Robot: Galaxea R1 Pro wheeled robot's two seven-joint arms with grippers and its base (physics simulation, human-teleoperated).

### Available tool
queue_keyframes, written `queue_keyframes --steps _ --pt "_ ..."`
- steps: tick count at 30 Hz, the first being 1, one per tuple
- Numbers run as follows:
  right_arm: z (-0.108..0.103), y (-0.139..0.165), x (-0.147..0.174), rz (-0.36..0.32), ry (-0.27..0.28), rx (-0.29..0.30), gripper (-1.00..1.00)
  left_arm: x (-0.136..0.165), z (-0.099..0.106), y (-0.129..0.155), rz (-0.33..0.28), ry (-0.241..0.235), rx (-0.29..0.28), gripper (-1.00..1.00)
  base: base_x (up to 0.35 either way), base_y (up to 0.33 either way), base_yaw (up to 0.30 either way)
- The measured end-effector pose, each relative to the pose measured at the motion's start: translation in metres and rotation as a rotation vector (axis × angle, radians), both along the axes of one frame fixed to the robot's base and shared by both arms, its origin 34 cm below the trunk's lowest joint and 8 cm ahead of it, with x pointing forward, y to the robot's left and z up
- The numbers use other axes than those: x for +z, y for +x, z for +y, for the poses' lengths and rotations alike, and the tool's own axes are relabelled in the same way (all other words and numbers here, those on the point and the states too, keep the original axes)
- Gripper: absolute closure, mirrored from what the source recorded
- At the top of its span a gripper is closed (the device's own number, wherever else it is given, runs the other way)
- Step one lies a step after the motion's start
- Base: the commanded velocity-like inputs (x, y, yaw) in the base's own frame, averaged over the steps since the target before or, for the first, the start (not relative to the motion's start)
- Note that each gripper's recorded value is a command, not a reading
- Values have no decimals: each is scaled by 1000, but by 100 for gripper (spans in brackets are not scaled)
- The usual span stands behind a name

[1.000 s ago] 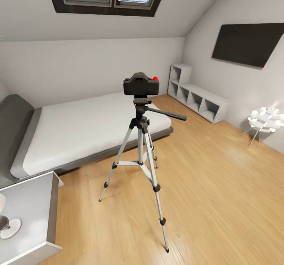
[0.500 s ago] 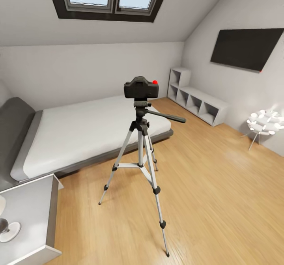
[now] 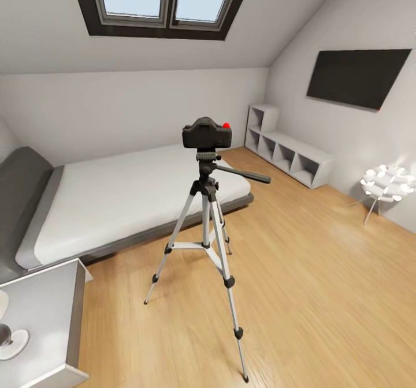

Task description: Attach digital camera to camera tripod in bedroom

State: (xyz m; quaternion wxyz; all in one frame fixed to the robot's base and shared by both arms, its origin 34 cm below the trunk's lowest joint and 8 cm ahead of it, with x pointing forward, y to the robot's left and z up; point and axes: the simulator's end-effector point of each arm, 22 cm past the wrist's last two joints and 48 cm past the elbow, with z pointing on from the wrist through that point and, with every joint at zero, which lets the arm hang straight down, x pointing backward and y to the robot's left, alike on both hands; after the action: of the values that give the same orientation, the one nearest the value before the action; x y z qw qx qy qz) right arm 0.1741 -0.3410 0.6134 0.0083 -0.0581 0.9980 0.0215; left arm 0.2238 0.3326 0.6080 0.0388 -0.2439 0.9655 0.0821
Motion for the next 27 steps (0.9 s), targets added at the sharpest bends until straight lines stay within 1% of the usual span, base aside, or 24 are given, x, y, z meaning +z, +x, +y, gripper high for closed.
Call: queue_keyframes --steps 27 --pt "0 17 3 -44 -1 0 -100 5 0 17 -43 0 -1 -100 0 0 0"
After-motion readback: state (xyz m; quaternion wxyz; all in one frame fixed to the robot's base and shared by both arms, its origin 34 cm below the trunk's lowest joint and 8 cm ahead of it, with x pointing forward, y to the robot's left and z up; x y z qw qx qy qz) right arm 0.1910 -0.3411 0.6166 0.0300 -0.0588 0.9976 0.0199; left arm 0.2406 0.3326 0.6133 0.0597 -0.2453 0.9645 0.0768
